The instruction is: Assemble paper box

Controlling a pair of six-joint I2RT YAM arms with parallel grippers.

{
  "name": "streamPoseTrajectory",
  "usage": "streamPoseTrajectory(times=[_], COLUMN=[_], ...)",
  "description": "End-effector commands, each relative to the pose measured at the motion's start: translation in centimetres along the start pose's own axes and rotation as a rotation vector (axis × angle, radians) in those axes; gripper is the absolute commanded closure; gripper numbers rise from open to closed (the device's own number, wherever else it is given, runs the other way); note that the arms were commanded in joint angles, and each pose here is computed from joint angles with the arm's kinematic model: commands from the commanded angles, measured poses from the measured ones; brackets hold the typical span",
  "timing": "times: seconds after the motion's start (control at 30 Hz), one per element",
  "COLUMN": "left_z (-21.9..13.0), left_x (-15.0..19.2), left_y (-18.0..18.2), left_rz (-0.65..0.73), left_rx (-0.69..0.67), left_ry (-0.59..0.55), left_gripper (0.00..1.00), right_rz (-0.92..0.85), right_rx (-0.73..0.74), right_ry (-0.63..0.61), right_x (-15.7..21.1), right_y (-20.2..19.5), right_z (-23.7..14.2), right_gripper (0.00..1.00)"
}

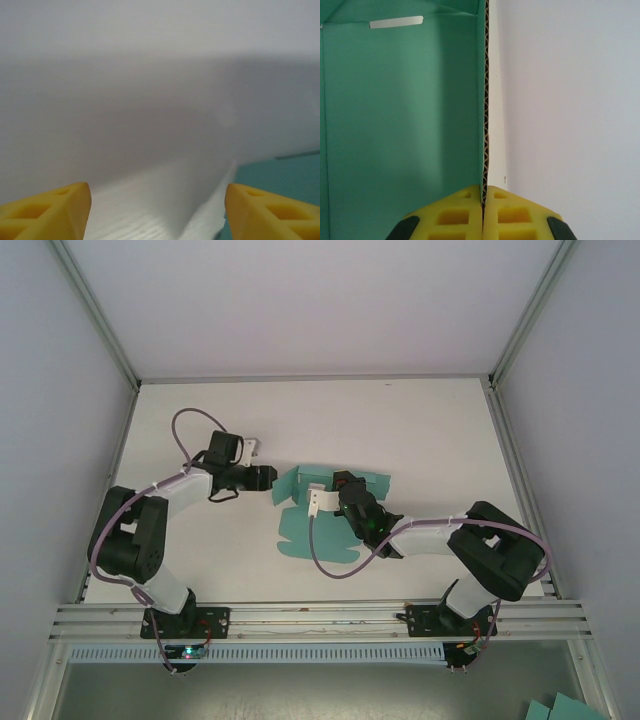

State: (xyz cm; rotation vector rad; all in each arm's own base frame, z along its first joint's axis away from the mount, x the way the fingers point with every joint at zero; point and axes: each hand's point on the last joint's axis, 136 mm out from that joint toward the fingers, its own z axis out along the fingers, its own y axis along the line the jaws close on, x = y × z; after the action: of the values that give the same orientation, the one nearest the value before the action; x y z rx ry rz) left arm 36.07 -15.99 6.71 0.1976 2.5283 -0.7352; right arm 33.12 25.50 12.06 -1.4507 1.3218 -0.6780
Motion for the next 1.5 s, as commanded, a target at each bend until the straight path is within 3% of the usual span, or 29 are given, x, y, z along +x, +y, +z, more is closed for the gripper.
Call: streamPoseTrajectory(times=[0.0, 0.47, 0.83, 1.03, 1.27, 1.47], left_z=[-0.5, -1.7, 1.3, 1.2, 2.1, 2.0], left_x=[-0.6, 4.0, 3.7, 2.9, 0.5, 1.8], left_y=[-4.0, -8.6, -10.5, -11.2, -10.3, -8.2], left_rz=[0.133, 0.309, 0.401, 0.436, 0.446, 0.412], left_rx=[0.163, 0.327, 0.39, 0.38, 0.284, 0.206], left_ry=[-0.061, -0.113, -0.091, -0.17, -0.301, -0.328], left_gripper=[0.3, 0.28, 0.19, 0.17, 0.33, 0.43], right_rz=[0.042, 0.006, -0.011, 0.016, -0.01, -0.05], right_rx=[0.0, -0.025, -0.04, -0.039, -0.116, -0.155], right_ry=[-0.015, 0.019, 0.016, 0.032, 0.001, 0.05], right_x=[-0.3, 0.1, -0.5, -0.1, -0.8, 0.4], right_y=[-0.7, -0.2, 0.8, 1.0, 3.3, 5.6], right_z=[-0.3, -0.4, -0.9, -1.7, -2.8, -4.3], right_gripper=[1.0, 1.0, 1.0, 1.0, 1.0, 1.0])
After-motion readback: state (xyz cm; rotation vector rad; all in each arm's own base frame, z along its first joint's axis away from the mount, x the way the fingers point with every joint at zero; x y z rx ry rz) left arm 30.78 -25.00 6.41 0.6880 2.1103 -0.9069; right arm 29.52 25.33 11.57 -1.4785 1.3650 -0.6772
